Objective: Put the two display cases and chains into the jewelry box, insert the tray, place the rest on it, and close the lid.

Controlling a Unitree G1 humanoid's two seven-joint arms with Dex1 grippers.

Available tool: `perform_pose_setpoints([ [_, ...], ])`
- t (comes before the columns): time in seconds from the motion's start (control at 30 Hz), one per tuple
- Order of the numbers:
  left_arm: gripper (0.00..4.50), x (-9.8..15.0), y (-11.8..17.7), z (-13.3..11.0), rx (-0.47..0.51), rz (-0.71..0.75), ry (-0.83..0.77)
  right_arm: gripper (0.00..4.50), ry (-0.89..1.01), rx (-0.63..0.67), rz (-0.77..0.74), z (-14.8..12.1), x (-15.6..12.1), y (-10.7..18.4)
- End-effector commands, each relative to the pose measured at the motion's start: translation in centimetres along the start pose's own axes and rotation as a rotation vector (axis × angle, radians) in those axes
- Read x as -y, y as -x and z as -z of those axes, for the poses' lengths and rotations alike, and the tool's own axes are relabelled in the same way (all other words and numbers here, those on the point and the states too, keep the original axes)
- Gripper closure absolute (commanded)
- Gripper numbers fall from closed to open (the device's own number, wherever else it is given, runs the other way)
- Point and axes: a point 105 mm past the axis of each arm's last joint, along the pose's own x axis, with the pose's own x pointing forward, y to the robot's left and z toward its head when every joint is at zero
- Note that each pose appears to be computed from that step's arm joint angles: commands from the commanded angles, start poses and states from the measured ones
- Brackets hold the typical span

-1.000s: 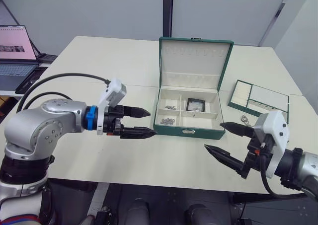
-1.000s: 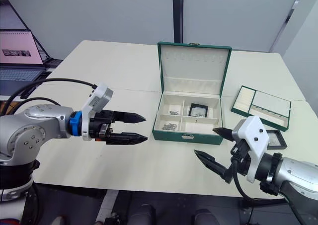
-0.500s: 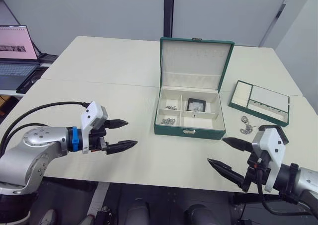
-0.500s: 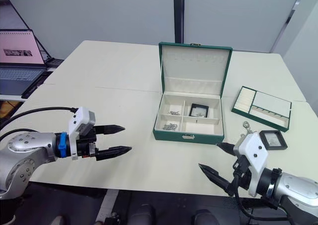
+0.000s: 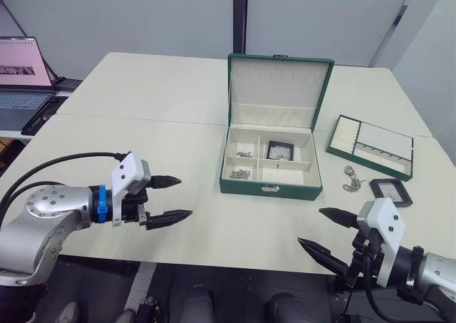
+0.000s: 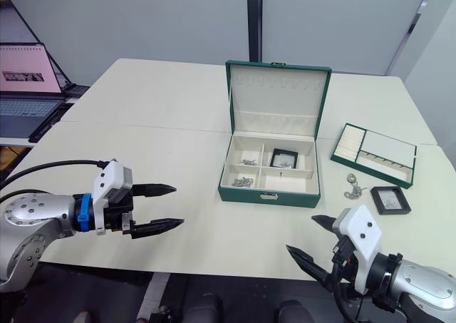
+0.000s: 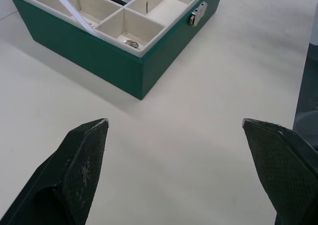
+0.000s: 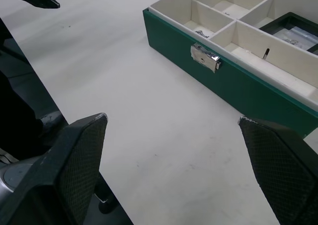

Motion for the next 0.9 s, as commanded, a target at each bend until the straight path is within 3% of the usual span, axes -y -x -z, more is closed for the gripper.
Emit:
perform_pose_setpoints([
  [0.03,0.02,0.1,0.6,-1.1,0.022,0.016,-0.033,0.0,0.032,0.033,-0.013,-0.8,-0.6,0.0],
  [0.43,0.02,1.9,-1.3,-6.6,0.146,0.234,-0.145,0.0,-0.008,0.011,0.042,0.1,-0.1,0.6],
  [0.77,0.02,2.0,-1.6,-7.0,0.148,0.267,-0.191,0.0,-0.01,0.011,0.053,0.0,-0.1,0.7],
  [0.9,0.02,2.1,-1.9,-7.5,0.17,0.284,-0.2,0.0,-0.045,-0.069,0.149,0.6,2.2,2.1],
])
